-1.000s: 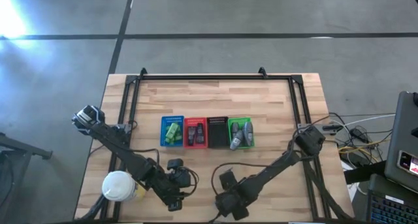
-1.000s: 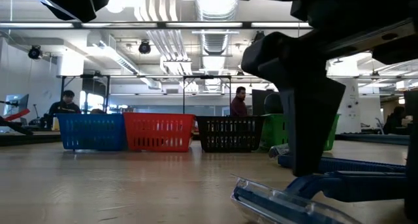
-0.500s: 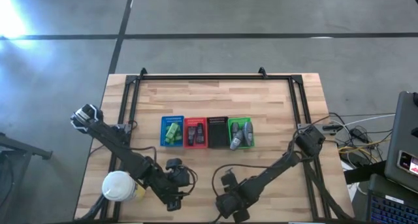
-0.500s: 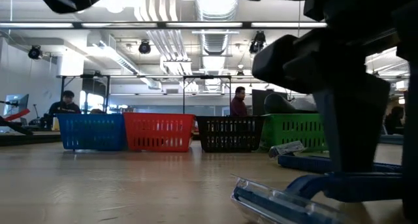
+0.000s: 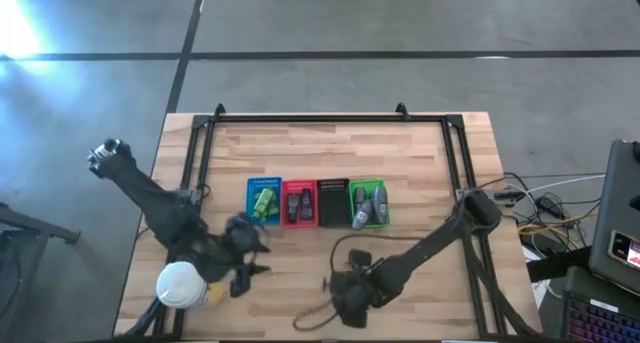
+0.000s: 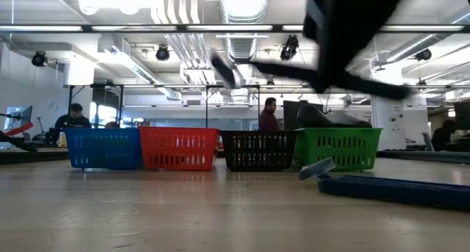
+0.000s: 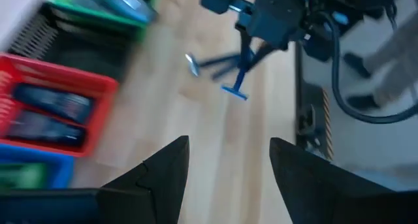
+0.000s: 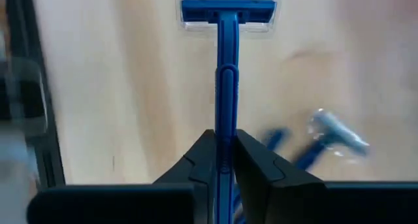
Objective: Pick & Place Travel size toiletries
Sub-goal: Put the bottom shaver into the black bin, then put the top shaver into the black bin
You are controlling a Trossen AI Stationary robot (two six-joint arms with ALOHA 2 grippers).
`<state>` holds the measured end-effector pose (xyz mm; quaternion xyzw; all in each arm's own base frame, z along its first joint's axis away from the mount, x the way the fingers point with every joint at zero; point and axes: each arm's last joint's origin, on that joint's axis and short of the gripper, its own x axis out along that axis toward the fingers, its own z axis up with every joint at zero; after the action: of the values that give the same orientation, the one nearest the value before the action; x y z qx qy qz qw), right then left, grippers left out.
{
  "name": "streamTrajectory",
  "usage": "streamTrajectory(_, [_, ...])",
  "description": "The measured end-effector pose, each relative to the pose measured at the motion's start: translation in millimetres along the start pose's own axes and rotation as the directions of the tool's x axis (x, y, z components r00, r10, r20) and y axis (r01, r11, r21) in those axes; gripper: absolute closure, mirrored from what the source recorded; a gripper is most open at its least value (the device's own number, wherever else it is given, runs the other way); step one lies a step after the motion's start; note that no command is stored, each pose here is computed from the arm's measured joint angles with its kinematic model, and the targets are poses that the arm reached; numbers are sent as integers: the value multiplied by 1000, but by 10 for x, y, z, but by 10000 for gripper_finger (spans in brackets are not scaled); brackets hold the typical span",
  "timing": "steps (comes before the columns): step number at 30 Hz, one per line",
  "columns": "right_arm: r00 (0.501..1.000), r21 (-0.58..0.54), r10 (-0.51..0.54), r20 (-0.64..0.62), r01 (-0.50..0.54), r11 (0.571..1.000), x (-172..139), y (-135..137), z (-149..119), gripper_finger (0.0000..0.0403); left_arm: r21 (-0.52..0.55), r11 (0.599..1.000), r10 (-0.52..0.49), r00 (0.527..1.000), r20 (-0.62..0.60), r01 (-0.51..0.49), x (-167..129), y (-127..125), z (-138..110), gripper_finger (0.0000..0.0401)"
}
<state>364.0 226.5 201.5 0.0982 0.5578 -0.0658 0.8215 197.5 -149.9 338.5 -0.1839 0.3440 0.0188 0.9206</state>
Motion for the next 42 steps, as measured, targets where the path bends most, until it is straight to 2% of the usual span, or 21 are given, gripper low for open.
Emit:
streamTrajectory(2, [996,135,-48,81,37,990,-156,-104,102,369,-9,1000,29,999,45,-28,-116,70,30,183])
streamTrajectory(4, [982,312,-122,146,71,947,-303,-260,208,373,-10,999,52,995,88,-51,-210,126,55,183])
streamTrajectory(5, [974,410,-165,157,88,908,-350,-359,252,374,-6,998,60,993,105,-59,-246,147,66,183])
streamTrajectory(8, [952,649,-258,162,94,755,-422,-647,366,373,18,997,72,987,141,-75,-312,183,88,183])
streamTrajectory(11, [947,770,-281,159,59,636,-443,-925,498,367,53,995,76,986,147,-84,-318,187,91,183])
streamTrajectory(15, [949,824,-297,105,85,560,-363,-1308,606,364,75,991,94,983,155,-106,-293,180,89,183])
streamTrajectory(18, [958,832,-281,53,113,543,-283,-1563,669,367,66,989,116,978,172,-129,-268,174,91,183])
streamTrajectory(25, [981,860,-191,41,63,507,88,-1952,750,361,38,992,111,977,180,-120,-267,167,99,183])
streamTrajectory(29, [983,874,-185,-1,91,477,260,-2021,683,357,28,993,111,977,181,-118,-256,160,99,183])
streamTrajectory(35, [980,879,-201,8,89,469,316,-2065,661,351,18,993,114,977,178,-119,-246,160,93,183])
streamTrajectory(42, [975,872,-220,23,88,481,309,-2071,676,287,26,989,139,975,170,-146,-177,193,24,183])
